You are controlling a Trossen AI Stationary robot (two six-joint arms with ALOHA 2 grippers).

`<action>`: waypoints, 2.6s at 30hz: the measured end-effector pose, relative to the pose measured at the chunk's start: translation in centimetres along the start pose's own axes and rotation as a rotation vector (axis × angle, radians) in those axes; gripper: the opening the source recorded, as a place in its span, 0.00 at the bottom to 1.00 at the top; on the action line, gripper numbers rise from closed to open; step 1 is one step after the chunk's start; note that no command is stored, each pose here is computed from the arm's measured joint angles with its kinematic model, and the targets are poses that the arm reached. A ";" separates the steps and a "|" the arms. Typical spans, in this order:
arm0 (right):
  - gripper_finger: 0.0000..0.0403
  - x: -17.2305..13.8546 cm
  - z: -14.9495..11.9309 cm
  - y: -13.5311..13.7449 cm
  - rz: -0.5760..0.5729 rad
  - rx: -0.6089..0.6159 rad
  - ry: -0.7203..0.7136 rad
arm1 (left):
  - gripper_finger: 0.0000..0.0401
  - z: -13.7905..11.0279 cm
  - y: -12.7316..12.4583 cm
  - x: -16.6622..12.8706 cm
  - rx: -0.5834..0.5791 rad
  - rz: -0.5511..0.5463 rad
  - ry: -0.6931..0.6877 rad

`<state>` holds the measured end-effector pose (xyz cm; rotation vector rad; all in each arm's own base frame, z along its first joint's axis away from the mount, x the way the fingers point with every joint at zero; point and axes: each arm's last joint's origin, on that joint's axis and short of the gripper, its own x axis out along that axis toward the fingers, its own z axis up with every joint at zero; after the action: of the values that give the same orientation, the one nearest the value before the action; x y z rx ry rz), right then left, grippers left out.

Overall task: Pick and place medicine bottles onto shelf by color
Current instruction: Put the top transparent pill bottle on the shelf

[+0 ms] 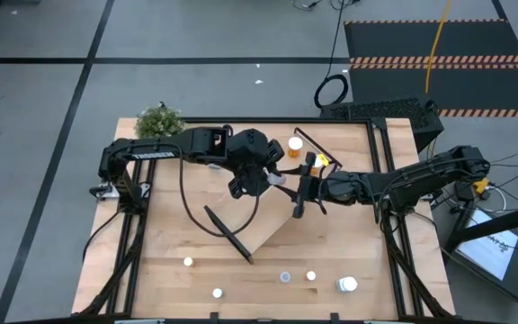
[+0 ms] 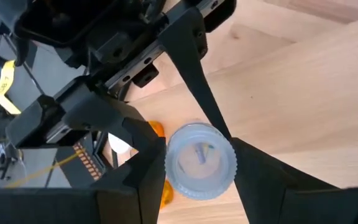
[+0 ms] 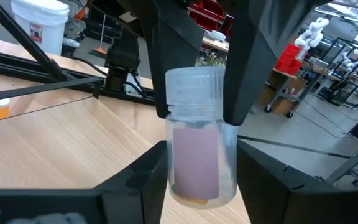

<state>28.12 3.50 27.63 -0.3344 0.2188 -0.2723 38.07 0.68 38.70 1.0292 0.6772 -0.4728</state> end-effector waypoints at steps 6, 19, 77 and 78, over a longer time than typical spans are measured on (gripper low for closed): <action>0.42 0.0 0.0 0.0 -0.002 0.002 -0.002 | 0.54 0.2 0.0 0.0 -0.127 0.030 0.028; 0.42 0.0 -0.1 -0.3 -0.123 0.009 0.030 | 0.80 1.4 -0.1 0.0 -0.407 0.156 0.105; 0.42 -0.1 0.2 -0.6 -0.209 0.109 0.018 | 0.47 -0.2 0.8 -0.1 -0.679 0.206 0.104; 0.42 -0.1 0.2 -0.6 -0.209 0.108 0.019 | 0.45 -0.2 0.8 -0.1 -0.679 0.206 0.103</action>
<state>27.92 3.01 28.00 -0.2480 0.1872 -0.4921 38.48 1.19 39.24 0.4710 0.7424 0.0052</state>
